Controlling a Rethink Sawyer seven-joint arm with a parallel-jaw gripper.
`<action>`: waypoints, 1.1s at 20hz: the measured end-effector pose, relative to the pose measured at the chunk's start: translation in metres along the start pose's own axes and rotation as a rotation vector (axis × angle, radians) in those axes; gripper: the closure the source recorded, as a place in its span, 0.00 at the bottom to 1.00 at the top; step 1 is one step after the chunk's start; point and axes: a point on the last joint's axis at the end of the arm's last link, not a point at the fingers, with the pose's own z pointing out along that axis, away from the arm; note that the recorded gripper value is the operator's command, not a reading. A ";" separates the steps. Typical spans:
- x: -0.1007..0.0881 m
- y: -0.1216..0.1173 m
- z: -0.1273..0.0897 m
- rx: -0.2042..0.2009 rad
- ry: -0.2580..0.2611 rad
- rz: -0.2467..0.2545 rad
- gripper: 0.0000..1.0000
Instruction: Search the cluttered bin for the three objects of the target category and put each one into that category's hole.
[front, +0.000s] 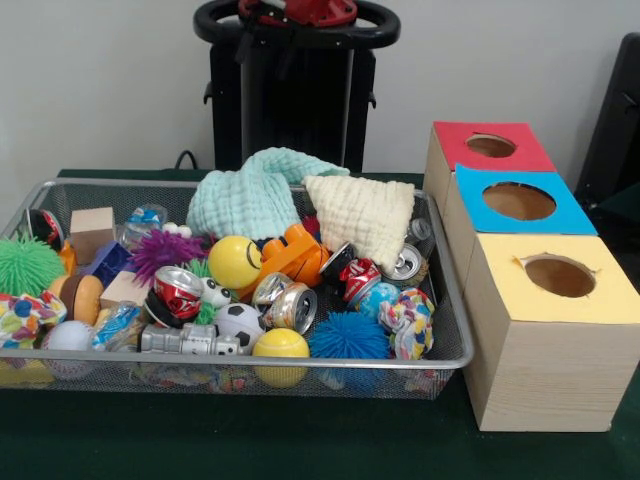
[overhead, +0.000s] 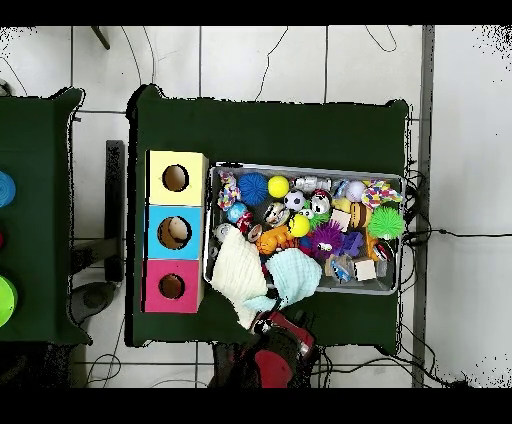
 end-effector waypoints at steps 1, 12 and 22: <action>0.000 0.003 -0.003 -0.006 -0.006 -0.006 0.00; 0.031 -0.077 0.052 0.048 0.148 0.111 0.00; 0.138 -0.096 0.040 -0.065 0.274 -0.038 0.00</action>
